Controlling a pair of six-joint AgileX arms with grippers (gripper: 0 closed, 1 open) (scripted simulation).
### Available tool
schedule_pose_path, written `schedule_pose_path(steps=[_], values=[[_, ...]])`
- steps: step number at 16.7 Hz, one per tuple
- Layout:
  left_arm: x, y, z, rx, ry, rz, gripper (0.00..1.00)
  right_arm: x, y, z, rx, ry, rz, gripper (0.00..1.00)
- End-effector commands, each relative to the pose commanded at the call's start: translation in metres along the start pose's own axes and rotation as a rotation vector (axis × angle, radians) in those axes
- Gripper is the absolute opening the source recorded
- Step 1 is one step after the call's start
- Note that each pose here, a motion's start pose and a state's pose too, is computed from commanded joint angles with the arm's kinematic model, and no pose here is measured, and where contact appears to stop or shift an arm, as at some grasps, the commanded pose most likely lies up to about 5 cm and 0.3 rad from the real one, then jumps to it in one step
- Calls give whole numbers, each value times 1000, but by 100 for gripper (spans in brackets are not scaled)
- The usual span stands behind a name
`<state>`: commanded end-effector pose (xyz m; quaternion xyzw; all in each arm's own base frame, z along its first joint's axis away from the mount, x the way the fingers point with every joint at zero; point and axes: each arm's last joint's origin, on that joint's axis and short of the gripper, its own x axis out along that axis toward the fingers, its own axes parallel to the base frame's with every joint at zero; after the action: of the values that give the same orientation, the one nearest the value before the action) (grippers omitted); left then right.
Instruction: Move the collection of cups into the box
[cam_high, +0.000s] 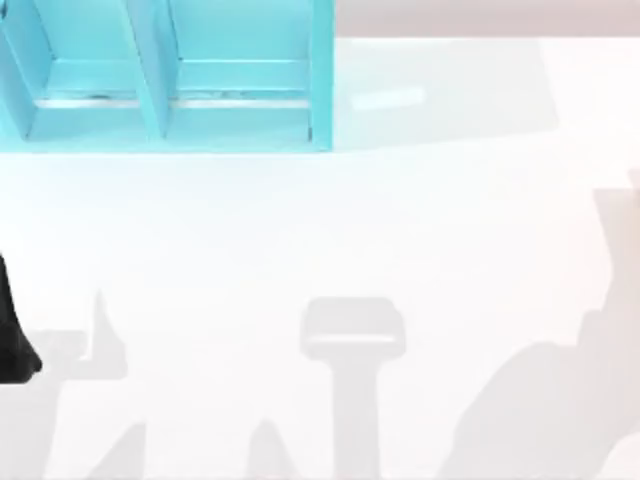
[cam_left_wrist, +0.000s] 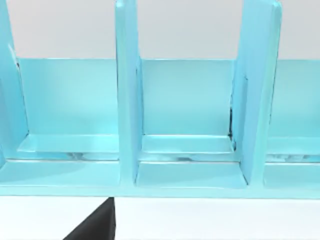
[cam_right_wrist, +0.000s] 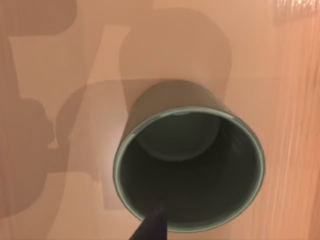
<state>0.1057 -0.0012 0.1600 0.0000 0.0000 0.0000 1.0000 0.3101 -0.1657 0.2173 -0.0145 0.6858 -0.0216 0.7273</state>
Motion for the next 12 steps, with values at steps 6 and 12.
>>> schedule_pose_path(steps=[6, 12], values=[[0, 0, 0, 0, 0, 0, 100, 0, 0, 0, 0, 0, 0, 100], [0, 0, 0, 0, 0, 0, 100, -9, -3, 2, 5, 2, 2, 100]])
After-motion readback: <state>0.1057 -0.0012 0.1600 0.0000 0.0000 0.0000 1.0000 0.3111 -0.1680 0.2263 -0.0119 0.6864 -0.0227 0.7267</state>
